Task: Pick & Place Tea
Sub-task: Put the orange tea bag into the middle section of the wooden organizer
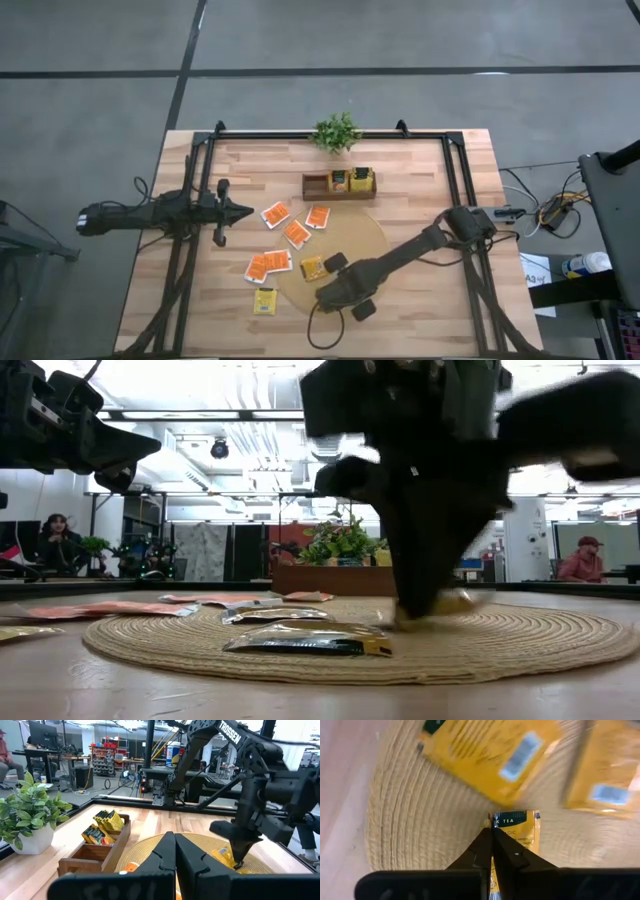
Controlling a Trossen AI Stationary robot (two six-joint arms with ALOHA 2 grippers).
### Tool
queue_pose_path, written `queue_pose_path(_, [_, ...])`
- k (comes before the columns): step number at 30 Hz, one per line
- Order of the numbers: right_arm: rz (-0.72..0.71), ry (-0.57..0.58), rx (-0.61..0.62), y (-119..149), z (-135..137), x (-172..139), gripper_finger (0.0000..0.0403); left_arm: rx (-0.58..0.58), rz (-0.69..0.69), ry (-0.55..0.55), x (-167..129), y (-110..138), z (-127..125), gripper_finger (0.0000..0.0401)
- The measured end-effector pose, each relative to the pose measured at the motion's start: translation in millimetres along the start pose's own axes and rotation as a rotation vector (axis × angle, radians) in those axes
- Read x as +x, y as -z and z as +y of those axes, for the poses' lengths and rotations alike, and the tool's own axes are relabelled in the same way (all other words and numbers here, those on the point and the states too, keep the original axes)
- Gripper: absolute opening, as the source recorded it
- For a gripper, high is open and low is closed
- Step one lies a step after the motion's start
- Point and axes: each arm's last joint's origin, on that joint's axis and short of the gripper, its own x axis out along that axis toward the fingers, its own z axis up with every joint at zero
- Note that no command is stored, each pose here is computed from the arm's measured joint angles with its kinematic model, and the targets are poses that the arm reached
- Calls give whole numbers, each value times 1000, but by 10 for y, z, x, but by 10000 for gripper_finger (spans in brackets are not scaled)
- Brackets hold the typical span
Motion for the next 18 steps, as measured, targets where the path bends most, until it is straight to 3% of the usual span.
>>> queue_pose_path(9, [-159,40,90,25,-196,-685,8,0,0,0,0,1,0,0])
queue_pose_path(18, [-308,118,172,283,-572,-1410,8,0,0,1,0,0,-1,0])
